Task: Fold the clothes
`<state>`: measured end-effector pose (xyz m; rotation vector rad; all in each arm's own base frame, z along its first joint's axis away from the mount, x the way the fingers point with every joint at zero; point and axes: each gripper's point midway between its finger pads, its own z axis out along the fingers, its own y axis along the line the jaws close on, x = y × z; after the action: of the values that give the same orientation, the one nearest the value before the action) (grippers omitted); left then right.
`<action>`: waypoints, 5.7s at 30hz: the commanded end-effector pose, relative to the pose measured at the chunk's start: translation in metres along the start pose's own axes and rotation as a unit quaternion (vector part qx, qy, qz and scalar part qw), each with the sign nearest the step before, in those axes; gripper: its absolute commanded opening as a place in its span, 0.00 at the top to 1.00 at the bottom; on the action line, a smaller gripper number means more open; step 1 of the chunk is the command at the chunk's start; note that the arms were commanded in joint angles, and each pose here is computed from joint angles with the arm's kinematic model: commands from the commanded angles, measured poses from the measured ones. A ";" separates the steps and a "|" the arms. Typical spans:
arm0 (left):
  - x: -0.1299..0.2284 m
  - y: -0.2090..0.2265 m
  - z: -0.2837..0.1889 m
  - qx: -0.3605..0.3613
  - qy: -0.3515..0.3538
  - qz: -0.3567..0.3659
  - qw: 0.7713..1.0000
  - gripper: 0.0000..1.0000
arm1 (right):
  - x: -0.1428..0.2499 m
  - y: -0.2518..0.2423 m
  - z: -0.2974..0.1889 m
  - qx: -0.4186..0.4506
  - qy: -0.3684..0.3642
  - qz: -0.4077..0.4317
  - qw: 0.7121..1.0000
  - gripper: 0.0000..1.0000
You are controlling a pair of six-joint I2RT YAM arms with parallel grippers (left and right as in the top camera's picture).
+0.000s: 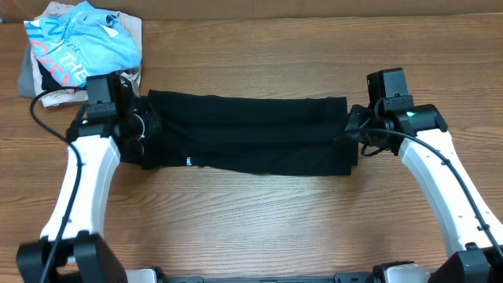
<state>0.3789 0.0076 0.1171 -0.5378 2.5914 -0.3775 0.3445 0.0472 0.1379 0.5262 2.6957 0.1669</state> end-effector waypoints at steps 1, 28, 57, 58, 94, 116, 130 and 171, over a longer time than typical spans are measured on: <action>-0.005 0.001 0.017 -0.003 0.004 -0.006 1.000 0.94 | -0.011 -0.009 0.007 0.029 -0.024 0.010 0.999 0.96; -0.068 0.010 0.045 -0.031 -0.089 0.005 0.996 0.00 | -0.040 -0.028 0.075 0.088 -0.020 0.036 0.995 0.04; -0.022 0.022 0.014 -0.081 0.054 -0.010 0.995 0.00 | 0.039 -0.029 0.103 -0.179 0.204 -0.009 0.962 0.00; -0.022 0.021 0.015 -0.078 0.055 -0.010 0.995 0.00 | 0.040 -0.030 0.106 -0.177 0.206 -0.002 0.962 0.00; -0.013 0.023 0.013 -0.083 0.072 -0.015 0.994 0.00 | -0.029 -0.066 0.040 -0.017 0.138 0.037 0.990 0.96; -0.013 0.023 0.013 -0.083 0.071 -0.015 0.994 0.00 | 0.059 0.126 0.035 -0.143 0.183 -0.148 0.961 0.96; -0.013 0.023 0.013 -0.083 0.072 -0.015 0.994 0.00 | 0.106 0.186 0.062 -0.173 0.206 -0.161 0.950 0.22; -0.002 0.022 0.012 -0.077 0.095 -0.020 0.992 0.00 | 0.062 0.143 0.087 -0.149 0.261 -0.121 0.946 0.27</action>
<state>0.3812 0.0266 0.1003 -0.6484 2.8107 -0.2390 0.3761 0.1999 0.0577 0.0851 3.1358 0.6980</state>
